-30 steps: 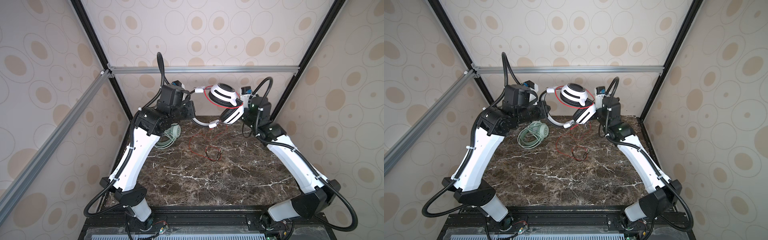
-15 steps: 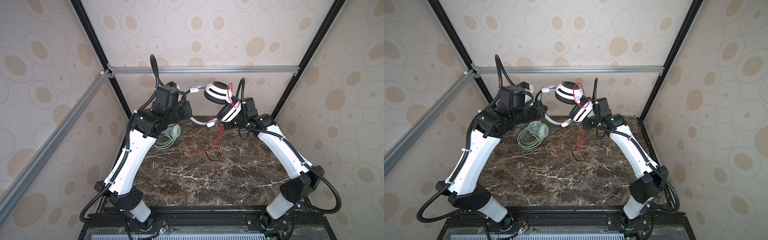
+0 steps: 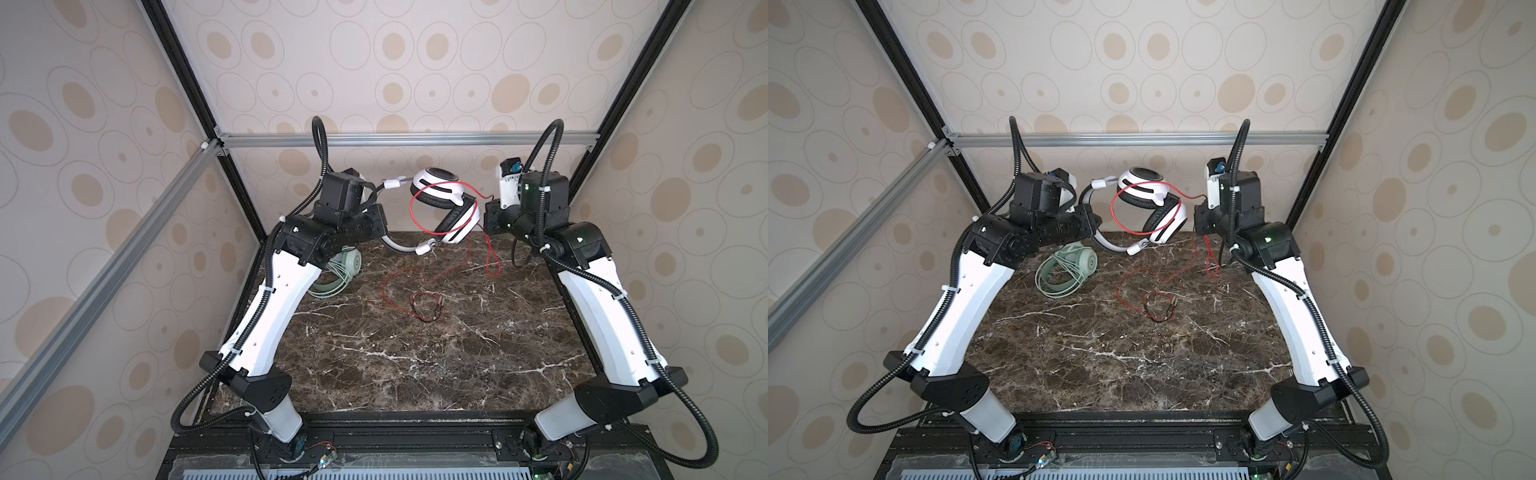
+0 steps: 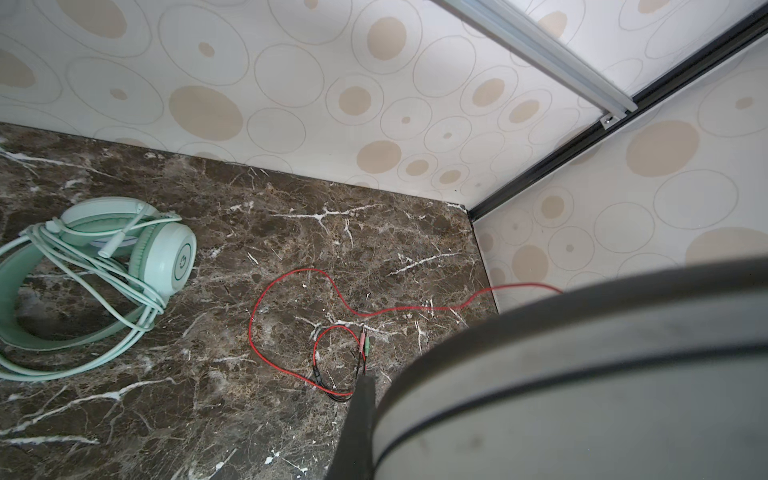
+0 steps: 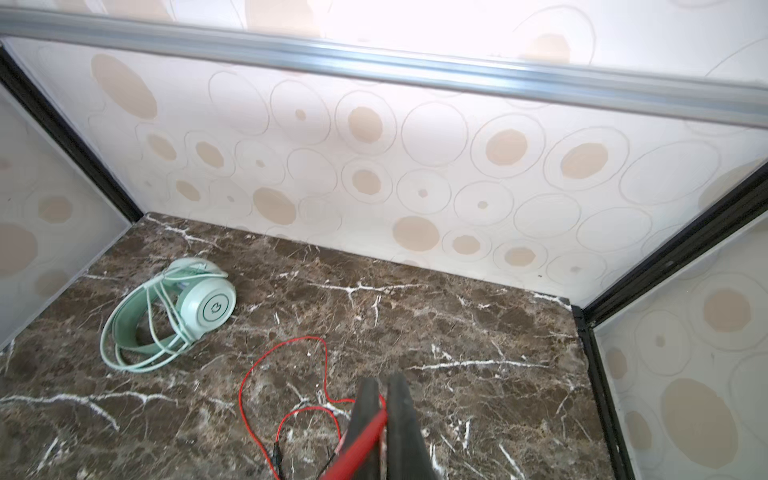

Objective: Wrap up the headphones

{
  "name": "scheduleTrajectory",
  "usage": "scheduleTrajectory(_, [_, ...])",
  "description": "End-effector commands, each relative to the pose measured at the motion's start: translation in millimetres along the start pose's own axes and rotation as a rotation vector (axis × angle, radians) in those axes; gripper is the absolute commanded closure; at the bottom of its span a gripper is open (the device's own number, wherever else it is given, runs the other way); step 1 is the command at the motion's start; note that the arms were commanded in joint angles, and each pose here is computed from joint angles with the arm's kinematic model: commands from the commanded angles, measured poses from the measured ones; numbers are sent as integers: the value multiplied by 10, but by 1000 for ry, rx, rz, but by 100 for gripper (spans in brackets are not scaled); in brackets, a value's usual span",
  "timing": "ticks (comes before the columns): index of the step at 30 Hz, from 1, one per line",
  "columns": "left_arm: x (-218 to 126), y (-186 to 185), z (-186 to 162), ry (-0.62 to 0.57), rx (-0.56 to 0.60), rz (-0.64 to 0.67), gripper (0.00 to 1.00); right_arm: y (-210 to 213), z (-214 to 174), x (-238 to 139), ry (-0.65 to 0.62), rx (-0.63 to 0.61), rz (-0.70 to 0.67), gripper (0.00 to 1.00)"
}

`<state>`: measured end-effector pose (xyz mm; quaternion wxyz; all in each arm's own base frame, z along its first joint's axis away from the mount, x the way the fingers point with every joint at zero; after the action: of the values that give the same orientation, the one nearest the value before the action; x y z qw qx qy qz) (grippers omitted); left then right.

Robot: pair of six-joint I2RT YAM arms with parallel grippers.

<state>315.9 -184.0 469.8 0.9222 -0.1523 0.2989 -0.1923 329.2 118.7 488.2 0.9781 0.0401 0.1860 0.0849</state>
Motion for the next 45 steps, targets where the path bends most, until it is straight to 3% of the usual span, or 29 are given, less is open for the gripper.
scheduleTrajectory(1, [-90,-98,82,-52,-30,-118,100,65,76,31,-8,-43,-14,100])
scheduleTrajectory(7, [130,-134,-82,53,-17,-205,100,328,263,104,-18,-183,-31,100])
scheduleTrajectory(16, [432,-31,-570,221,28,-145,100,652,442,124,-118,-271,-49,100])
scheduleTrajectory(20, [437,-158,-741,242,86,-148,100,704,442,191,-131,-305,-75,100])
scheduleTrajectory(25, [262,-359,-762,216,122,-259,100,670,254,533,-57,-350,-138,100])
scheduleTrajectory(35, [-163,-468,-665,151,160,-355,100,107,-63,1030,110,-140,-101,100])
scheduleTrajectory(45, [-417,-509,-410,35,126,-355,100,10,-615,1170,213,-63,-62,100])
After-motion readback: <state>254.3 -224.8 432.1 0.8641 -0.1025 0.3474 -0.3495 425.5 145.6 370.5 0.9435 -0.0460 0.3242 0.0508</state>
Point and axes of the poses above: each gripper's point midway between its finger pads, its own x axis out along the fingers, its own y axis along the line the jaws close on, z = x × y, the point moved 9 cm from there along -x, back along the fingers, and after that the axes turned 9 degrees about x, right-handed, at the moved point
